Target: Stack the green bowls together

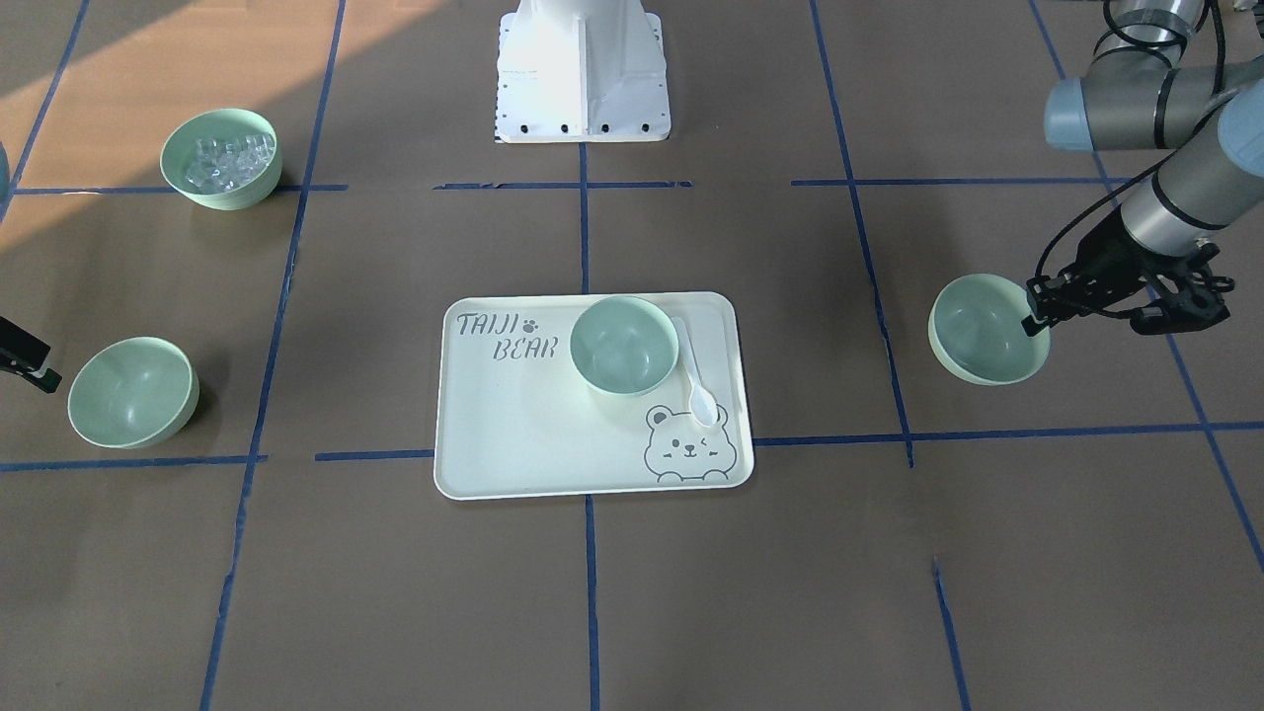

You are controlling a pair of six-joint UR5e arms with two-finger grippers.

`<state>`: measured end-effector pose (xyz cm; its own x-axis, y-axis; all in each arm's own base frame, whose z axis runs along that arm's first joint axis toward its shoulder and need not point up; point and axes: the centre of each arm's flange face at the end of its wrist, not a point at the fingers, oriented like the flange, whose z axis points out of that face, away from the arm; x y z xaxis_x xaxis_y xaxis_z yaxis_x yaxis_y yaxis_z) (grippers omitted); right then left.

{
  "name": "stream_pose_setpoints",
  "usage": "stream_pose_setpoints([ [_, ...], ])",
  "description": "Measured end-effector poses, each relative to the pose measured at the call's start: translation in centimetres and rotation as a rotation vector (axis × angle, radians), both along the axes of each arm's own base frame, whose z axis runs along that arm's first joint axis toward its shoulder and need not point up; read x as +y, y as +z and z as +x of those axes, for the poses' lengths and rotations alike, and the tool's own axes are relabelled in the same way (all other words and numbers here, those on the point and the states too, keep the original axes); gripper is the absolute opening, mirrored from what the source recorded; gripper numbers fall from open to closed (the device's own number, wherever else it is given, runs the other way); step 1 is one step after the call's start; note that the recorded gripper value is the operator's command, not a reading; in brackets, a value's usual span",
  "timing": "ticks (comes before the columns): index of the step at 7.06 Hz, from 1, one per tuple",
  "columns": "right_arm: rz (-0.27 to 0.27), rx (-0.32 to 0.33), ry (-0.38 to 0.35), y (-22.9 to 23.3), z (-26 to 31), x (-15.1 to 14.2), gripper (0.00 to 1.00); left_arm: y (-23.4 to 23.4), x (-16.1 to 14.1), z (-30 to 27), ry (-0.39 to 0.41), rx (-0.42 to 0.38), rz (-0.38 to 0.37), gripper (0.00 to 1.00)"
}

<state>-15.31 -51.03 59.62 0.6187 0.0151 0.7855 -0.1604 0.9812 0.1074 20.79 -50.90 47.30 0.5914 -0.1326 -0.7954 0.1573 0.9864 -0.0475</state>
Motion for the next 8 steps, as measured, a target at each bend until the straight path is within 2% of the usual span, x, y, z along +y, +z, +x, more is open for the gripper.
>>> stream_pose_setpoints([
  [1, 0.004, 0.010, -0.008, 0.1, -1.3, 0.2, 1.00, -2.4, -0.5, 0.2, -0.034, 0.017, -0.025, 0.00],
  [2, 0.004, 0.020, -0.018, 0.3, -2.7, 0.2, 0.86, -4.4, -1.0, 0.5, -0.068, 0.037, -0.048, 0.00],
  [3, 0.000, 0.030, -0.026, 0.6, -3.7, 0.2, 0.39, -6.0, -1.4, 0.7, -0.096, 0.057, -0.064, 0.00],
  [4, -0.003, 0.034, -0.033, 0.8, -4.4, 0.2, 0.00, -7.1, -1.8, 1.0, -0.111, 0.070, -0.071, 0.00],
  [6, 0.002, 0.031, -0.047, 0.7, -4.8, 0.2, 0.00, -8.6, -2.3, 1.6, -0.122, 0.087, -0.077, 0.00],
  [8, -0.001, 0.007, -0.069, 0.3, -5.0, 0.4, 0.00, -11.6, -2.7, 4.4, -0.149, 0.124, -0.128, 0.00],
])
